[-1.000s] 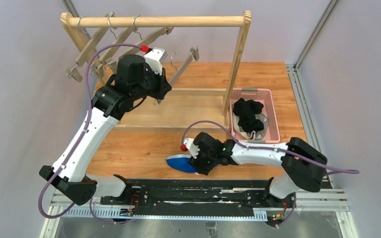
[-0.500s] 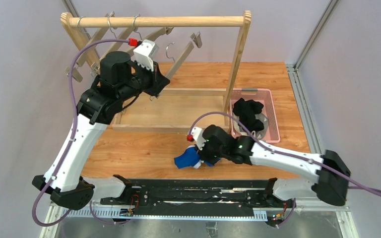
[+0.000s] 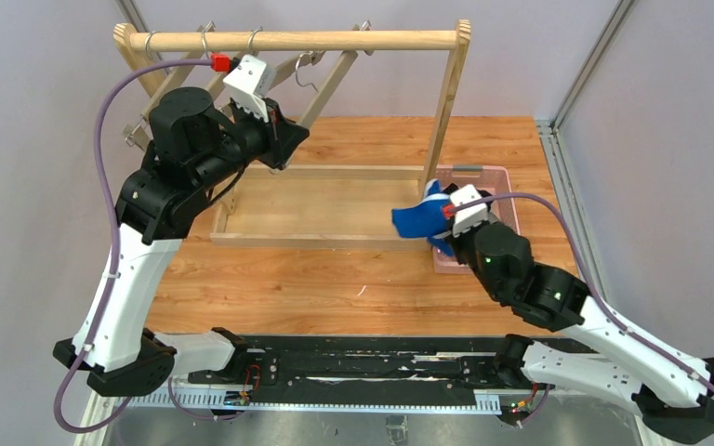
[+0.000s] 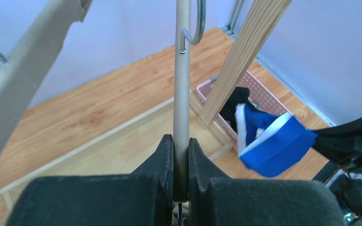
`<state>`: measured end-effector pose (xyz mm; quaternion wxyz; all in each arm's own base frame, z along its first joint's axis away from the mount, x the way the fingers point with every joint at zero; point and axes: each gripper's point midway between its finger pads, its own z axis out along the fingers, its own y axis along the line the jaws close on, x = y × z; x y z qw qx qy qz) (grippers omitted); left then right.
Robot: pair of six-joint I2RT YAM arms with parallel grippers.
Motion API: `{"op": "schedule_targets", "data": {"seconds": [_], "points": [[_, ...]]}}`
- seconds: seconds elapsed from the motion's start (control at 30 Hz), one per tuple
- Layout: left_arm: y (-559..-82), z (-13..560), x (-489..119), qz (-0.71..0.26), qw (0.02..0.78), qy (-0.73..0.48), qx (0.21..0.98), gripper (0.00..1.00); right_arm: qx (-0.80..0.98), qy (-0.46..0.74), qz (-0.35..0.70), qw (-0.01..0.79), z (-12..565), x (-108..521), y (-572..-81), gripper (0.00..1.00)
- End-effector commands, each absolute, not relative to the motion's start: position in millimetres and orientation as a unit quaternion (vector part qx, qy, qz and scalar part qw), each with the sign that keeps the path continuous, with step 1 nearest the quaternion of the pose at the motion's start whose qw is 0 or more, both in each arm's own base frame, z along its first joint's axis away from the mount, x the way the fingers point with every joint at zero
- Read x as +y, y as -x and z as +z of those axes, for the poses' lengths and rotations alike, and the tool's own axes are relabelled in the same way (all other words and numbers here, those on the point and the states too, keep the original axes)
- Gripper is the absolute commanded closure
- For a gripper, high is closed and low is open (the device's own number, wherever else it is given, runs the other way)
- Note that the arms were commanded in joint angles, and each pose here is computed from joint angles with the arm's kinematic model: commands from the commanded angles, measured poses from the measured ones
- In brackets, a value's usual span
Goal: Remove the underwear clipped to the hanger
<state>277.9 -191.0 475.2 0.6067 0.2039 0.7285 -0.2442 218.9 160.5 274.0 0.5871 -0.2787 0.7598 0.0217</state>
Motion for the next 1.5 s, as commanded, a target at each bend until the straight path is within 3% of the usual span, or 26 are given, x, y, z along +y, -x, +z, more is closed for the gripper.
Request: {"op": "schedule_targets", "data": {"seconds": [0.0,0.37,0.9,1.0,1.13,1.27,1.33,1.4,1.47], "points": [[-280,502,-187,-0.236,0.639,-0.205,0.703,1.00,0.730,0.178,-0.082,0.655,327,96,-236,0.99],[-318,510,-176,-0.160,0.656,-0.188,0.714,1.00,0.702,0.108,-0.129,0.692,366,55,-271,0.99],[-361,464,-171,-0.133,0.611,-0.174,0.761,0.98,0.774,0.078,-0.050,0.627,289,46,-337,0.99],[-360,460,-172,-0.140,0.613,-0.170,0.759,0.84,0.787,0.076,-0.041,0.611,271,46,-343,0.99],[-353,462,-170,-0.149,0.623,-0.161,0.751,0.56,0.809,0.069,-0.036,0.583,244,45,-349,0.99],[-341,460,-165,-0.152,0.623,-0.160,0.750,0.41,0.842,0.053,-0.048,0.534,208,40,-354,0.99],[-336,458,-162,-0.152,0.622,-0.160,0.751,0.27,0.860,0.044,-0.061,0.504,189,35,-357,1.00],[-330,457,-160,-0.152,0.622,-0.160,0.751,0.00,0.878,0.039,-0.070,0.473,169,32,-359,0.90],[-323,457,-155,-0.150,0.625,-0.156,0.750,0.02,0.892,0.035,-0.076,0.444,153,31,-360,0.65]]}}
